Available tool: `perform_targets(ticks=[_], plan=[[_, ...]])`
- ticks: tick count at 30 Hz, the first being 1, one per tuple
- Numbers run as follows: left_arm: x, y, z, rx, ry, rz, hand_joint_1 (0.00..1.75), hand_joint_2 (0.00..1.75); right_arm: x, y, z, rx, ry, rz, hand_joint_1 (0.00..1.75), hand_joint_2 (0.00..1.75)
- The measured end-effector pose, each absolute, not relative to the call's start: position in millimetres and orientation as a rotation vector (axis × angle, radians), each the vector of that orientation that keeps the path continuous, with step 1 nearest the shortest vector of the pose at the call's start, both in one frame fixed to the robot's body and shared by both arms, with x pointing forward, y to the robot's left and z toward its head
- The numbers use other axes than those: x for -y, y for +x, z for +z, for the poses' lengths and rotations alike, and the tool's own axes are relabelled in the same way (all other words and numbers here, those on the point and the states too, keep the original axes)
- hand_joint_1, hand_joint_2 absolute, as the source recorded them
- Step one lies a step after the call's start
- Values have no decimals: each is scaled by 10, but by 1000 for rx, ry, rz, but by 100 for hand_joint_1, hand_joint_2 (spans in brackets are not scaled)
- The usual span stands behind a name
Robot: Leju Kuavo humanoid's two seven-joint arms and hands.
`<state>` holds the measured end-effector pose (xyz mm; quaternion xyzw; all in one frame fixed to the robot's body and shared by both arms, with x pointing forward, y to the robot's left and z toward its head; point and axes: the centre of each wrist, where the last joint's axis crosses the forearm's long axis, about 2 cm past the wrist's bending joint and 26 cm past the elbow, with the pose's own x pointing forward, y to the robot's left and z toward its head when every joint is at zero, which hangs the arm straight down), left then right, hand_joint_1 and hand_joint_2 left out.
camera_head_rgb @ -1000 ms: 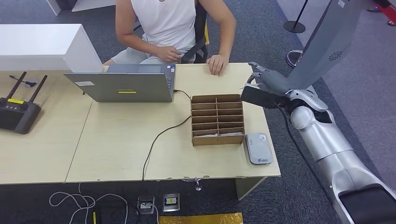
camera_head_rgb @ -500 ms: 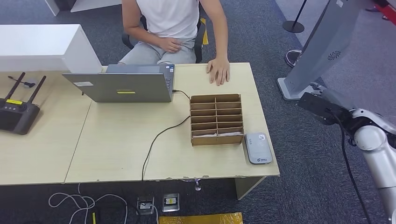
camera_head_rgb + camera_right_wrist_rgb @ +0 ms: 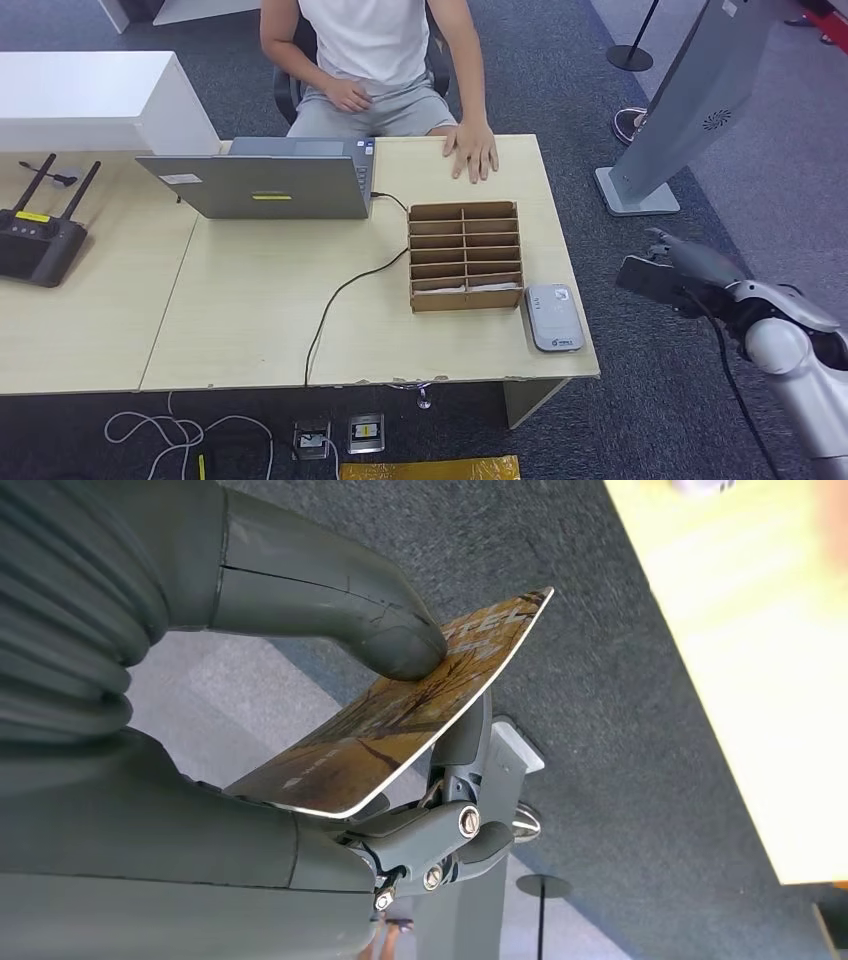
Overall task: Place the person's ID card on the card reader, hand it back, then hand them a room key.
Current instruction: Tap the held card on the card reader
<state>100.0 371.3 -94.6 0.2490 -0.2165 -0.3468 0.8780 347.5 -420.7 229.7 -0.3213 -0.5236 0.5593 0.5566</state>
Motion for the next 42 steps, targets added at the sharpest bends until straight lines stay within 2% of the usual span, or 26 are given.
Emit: perform_targets(ticks=[17,42], plan=[[-3723,1052,-932,464,532,-743,0,0,3542,3532,1956,1358,-656,1413,175,175],[-3751,1046,-930,439,530,-740,0,0,3521,3446,1419,1250,-583,1410,175,175]])
